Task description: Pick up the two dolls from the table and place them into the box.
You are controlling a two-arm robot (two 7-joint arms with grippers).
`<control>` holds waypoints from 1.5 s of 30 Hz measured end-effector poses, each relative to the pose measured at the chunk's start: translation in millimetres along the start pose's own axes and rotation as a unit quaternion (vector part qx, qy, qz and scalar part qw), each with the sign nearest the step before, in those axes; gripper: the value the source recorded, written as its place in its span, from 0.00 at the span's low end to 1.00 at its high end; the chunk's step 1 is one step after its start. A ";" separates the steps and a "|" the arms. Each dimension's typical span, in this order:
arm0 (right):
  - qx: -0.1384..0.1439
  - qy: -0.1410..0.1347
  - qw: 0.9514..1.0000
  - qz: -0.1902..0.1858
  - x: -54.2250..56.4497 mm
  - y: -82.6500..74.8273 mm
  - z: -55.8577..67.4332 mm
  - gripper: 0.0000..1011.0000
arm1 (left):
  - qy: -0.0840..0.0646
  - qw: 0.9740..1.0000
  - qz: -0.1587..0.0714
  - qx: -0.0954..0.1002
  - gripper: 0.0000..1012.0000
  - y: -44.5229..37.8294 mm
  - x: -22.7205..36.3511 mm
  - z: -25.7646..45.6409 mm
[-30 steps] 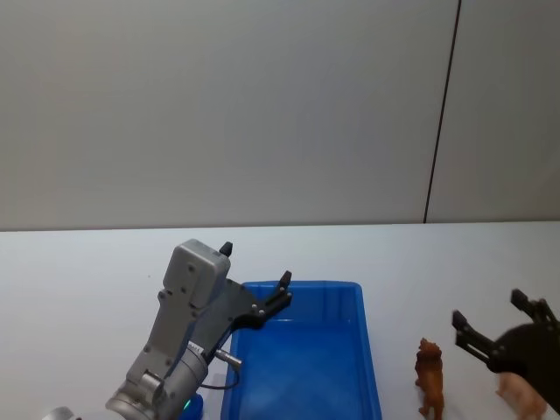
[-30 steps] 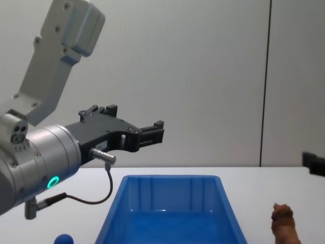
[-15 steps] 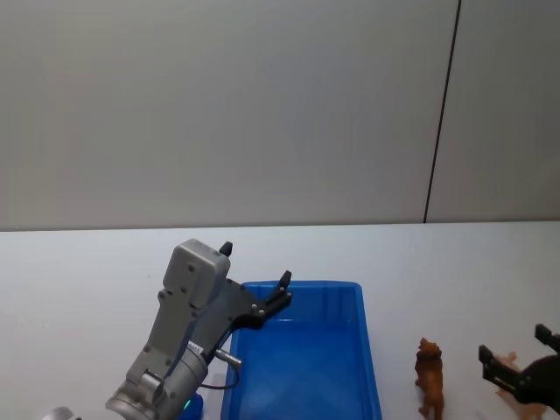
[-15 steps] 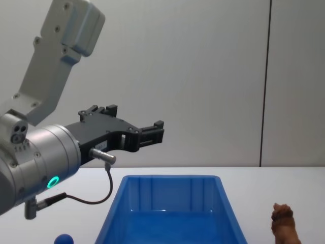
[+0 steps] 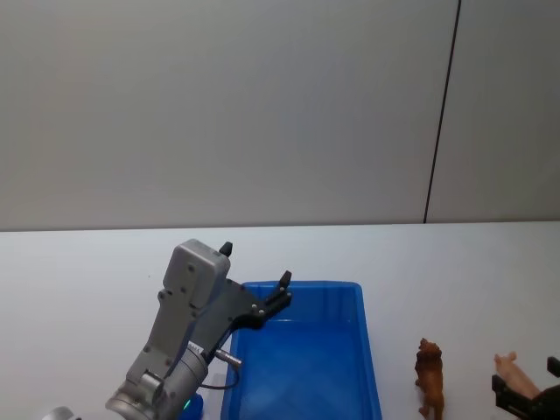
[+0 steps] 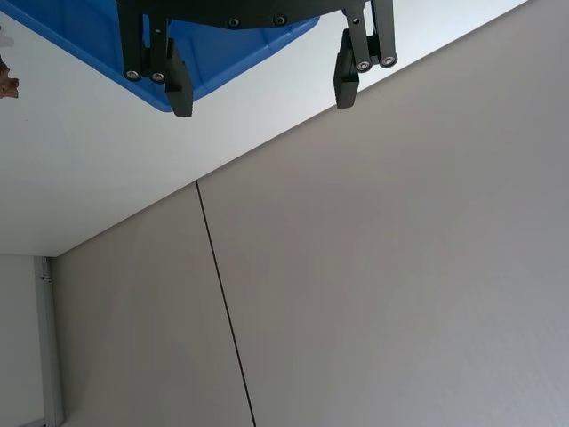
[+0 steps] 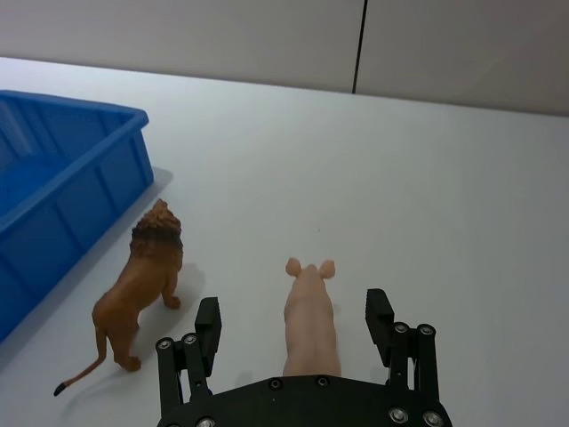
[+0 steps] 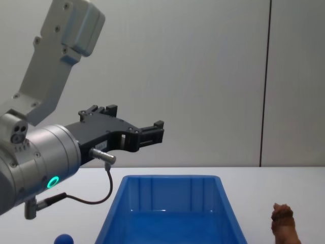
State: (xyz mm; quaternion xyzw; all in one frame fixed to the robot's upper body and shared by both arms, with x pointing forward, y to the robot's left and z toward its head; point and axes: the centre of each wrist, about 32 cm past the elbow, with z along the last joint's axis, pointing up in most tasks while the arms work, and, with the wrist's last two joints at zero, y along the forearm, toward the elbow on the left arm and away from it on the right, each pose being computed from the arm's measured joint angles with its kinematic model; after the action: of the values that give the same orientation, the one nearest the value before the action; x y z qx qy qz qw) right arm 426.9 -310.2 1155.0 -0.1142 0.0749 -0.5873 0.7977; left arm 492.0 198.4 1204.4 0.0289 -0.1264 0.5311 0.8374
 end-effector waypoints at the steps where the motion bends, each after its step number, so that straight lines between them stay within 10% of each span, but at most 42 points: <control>1: -0.006 0.003 1.000 -0.001 0.6 -0.1 -1.4 0.99 | 0.000 1.000 0.000 0.000 0.99 0.0 0.0 0.0; 12: -0.036 0.031 0.999 -0.001 3.3 4.5 -12.6 0.99 | 0.000 1.000 0.000 0.000 0.99 0.0 0.0 0.0; 27: -0.052 0.047 0.998 0.003 3.1 16.0 -22.6 0.61 | 0.000 1.000 0.000 0.000 0.99 0.0 0.0 0.0; 34: -0.039 0.035 0.999 0.000 2.6 17.9 -21.0 0.38 | 0.000 1.000 0.000 0.000 0.99 0.0 0.0 0.0; 45: 0.014 0.006 1.000 0.019 -3.9 23.7 2.2 0.37 | 0.000 1.000 0.000 0.000 0.99 0.0 0.0 0.0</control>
State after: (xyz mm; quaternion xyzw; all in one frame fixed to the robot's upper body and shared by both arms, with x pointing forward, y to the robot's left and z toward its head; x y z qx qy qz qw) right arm 448.1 -299.5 1150.6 -0.0978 0.0732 -0.5740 0.8097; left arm 492.0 198.4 1204.4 0.0289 -0.1264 0.5310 0.8374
